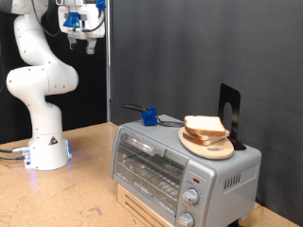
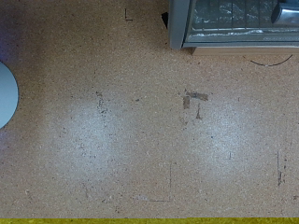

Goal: Make a piece of toast with the oven

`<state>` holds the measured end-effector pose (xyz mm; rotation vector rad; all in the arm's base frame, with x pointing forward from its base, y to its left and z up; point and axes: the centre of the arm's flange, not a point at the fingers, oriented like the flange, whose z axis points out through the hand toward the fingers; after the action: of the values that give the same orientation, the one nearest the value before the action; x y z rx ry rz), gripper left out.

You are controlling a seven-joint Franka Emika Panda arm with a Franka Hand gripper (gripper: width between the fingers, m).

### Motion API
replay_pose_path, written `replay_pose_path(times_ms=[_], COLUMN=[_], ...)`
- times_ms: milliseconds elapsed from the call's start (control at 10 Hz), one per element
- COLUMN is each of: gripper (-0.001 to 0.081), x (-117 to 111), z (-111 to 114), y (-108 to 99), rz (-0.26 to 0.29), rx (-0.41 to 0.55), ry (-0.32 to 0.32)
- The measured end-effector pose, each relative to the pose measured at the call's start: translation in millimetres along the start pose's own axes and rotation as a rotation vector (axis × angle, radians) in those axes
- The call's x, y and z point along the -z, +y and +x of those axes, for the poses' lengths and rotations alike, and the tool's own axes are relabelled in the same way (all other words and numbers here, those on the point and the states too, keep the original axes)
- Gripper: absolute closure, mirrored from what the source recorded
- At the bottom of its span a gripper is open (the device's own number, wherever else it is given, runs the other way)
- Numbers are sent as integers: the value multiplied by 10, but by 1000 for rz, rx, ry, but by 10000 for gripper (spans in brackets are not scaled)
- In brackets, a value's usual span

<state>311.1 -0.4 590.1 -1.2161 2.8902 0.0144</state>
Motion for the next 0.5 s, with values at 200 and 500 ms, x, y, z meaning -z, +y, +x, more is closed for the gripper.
replay_pose_path(times_ms=[200,500], gripper=[-2,-2], x=[16,23], z=[-27,-2], y=[35,-99], rz=[0,33], rx=[208,581], ry=[-7,-45])
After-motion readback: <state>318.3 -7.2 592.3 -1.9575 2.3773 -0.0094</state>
